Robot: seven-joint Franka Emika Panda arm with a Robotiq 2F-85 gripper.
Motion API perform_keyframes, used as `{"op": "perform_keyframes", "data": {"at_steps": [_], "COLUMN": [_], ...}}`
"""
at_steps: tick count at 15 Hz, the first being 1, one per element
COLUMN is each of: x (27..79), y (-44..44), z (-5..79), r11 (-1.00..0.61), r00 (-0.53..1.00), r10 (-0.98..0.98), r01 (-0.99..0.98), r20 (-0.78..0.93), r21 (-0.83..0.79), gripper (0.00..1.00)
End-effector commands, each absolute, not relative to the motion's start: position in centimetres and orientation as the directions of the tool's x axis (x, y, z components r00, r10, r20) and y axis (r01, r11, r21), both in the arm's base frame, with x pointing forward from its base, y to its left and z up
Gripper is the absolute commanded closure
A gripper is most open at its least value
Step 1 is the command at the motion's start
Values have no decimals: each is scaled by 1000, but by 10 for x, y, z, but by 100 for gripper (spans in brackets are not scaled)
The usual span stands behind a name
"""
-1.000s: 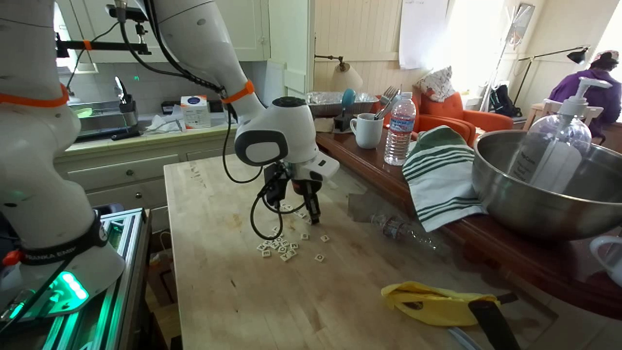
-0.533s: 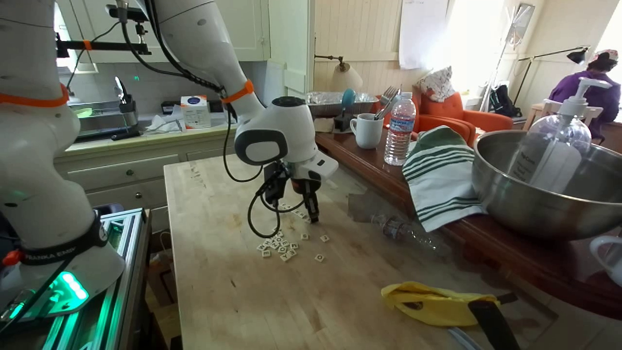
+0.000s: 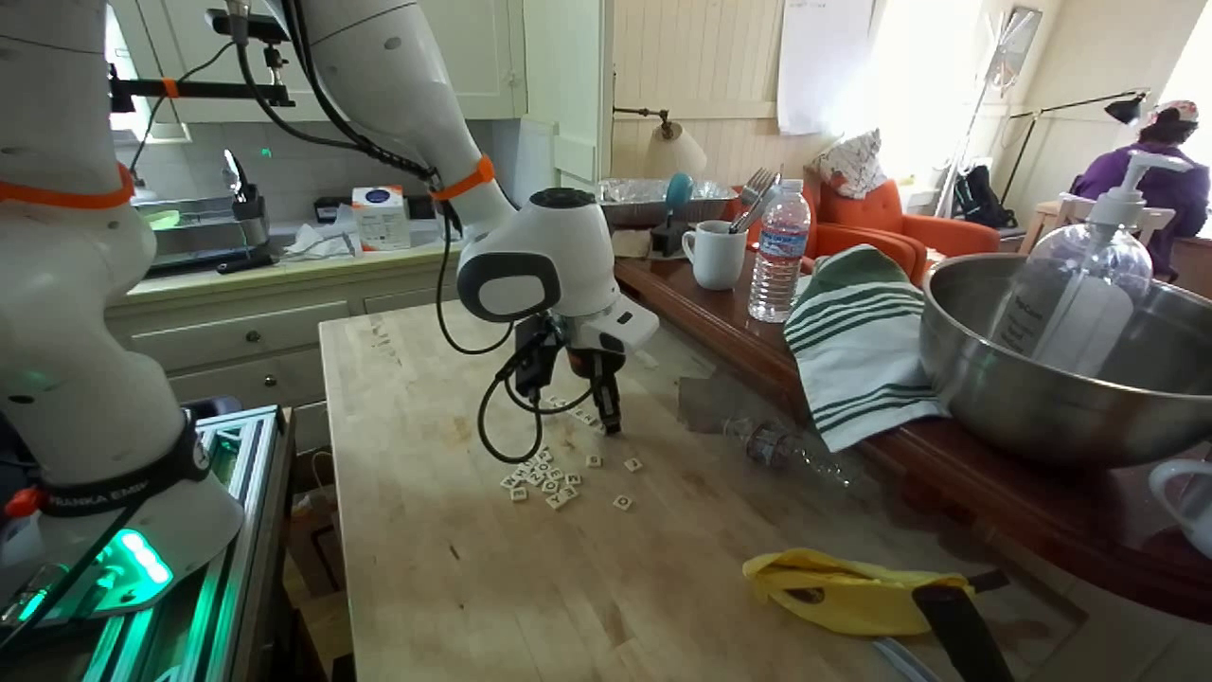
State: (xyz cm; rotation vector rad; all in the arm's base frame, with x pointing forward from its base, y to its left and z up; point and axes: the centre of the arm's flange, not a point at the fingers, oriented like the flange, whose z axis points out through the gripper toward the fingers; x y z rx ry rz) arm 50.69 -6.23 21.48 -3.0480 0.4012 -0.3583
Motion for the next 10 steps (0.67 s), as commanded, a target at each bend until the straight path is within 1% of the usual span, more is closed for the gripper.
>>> {"op": "perform_keyframes", "data": {"at_steps": [1, 10], "x": [502, 501], "y": [-53, -46], "z": [196, 196], "r11": [-957, -954], "r00": [944, 941], "r10": [-288, -299], "r01": [-278, -289], "r20": [163, 160], "r21": [-82, -84], "gripper": [100, 100]}}
